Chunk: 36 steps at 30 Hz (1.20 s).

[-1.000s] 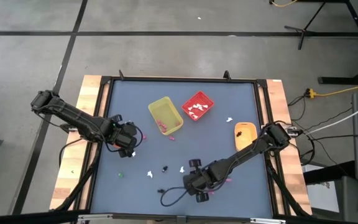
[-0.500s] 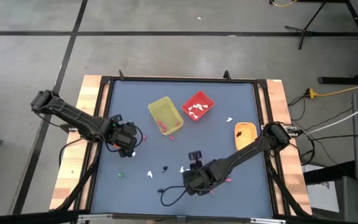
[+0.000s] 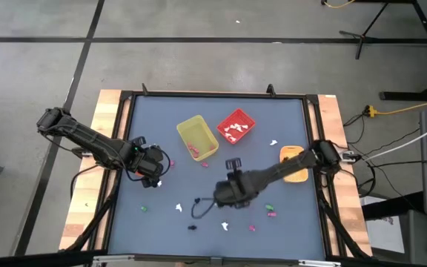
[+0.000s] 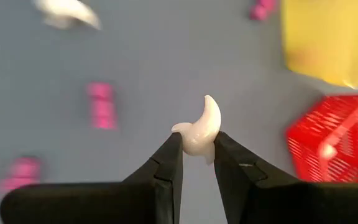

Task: Sort Halloween decoration
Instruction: Put the white ghost toy into the red bin

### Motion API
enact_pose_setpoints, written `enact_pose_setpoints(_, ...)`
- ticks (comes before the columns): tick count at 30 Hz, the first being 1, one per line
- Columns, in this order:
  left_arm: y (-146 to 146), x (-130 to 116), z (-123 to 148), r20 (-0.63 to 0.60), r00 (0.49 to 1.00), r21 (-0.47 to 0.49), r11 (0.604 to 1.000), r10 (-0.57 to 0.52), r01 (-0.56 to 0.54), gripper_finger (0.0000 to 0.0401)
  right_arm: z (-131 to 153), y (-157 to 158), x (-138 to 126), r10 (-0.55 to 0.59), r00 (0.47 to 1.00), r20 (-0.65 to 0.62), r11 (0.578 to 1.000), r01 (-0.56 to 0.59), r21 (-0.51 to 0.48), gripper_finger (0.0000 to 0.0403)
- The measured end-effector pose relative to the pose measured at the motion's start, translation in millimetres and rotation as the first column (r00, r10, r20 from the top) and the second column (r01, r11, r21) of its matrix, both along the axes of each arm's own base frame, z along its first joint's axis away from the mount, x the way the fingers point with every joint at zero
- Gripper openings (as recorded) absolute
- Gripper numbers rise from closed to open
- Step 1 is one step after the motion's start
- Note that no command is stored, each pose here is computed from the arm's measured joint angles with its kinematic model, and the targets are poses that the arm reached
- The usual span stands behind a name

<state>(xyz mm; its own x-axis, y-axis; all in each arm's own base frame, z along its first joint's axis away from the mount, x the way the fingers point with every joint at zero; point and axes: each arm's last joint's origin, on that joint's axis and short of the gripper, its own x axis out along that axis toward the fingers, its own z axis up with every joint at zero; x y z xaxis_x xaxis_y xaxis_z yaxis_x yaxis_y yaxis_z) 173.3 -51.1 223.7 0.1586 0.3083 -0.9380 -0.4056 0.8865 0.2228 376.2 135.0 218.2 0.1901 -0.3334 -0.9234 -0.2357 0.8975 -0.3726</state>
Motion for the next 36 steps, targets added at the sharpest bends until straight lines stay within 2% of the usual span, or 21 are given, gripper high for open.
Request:
enact_pose_setpoints(7, 0.0, 0.1, 0.0, 0.002, 1.000, 0.001, 1.000, 0.000, 0.000, 0.0108, 0.8, -68.3, 11.1, -0.113, 0.991, -0.065, 0.988, 0.105, -0.111, 0.0074)
enact_pose_setpoints(11, 0.1, 0.2, 0.1, 0.004, 1.000, 0.005, 1.000, 0.001, -0.001, 0.0108, 1.1, -113.1, 15.7, -0.199, 0.977, -0.076, 0.972, 0.187, -0.142, 0.0074)
enact_pose_setpoints(16, 0.2, 0.2, 0.1, 0.004, 1.000, 0.006, 1.000, 0.001, -0.001, 0.0108, 0.9, -165.1, 15.2, -0.315, 0.945, -0.086, 0.944, 0.303, -0.130, 0.0074)
enact_pose_setpoints(20, 0.2, 0.3, 0.1, 0.005, 1.000, 0.006, 1.000, 0.001, -0.001, 0.0108, -0.2, -196.5, 11.5, -0.384, 0.917, -0.111, 0.923, 0.382, -0.043, 0.0074)
enact_pose_setpoints(25, 0.2, 0.3, 0.1, 0.004, 1.000, 0.007, 1.000, 0.000, 0.000, 0.0108, -1.1, -221.5, 7.1, -0.439, 0.890, -0.126, 0.895, 0.445, 0.031, 0.0074)
enact_pose_setpoints(33, 0.1, 0.3, 0.1, 0.005, 1.000, 0.006, 1.000, 0.000, 0.000, 0.0108, -1.0, -235.3, 7.7, -0.469, 0.879, -0.087, 0.880, 0.473, 0.038, 0.0074)
enact_pose_setpoints(36, 0.1, 0.3, 0.1, 0.005, 1.000, 0.006, 1.000, 0.001, -0.001, 0.0108, -0.9, -234.5, 9.9, -0.459, 0.886, -0.069, 0.886, 0.463, 0.042, 0.0090)
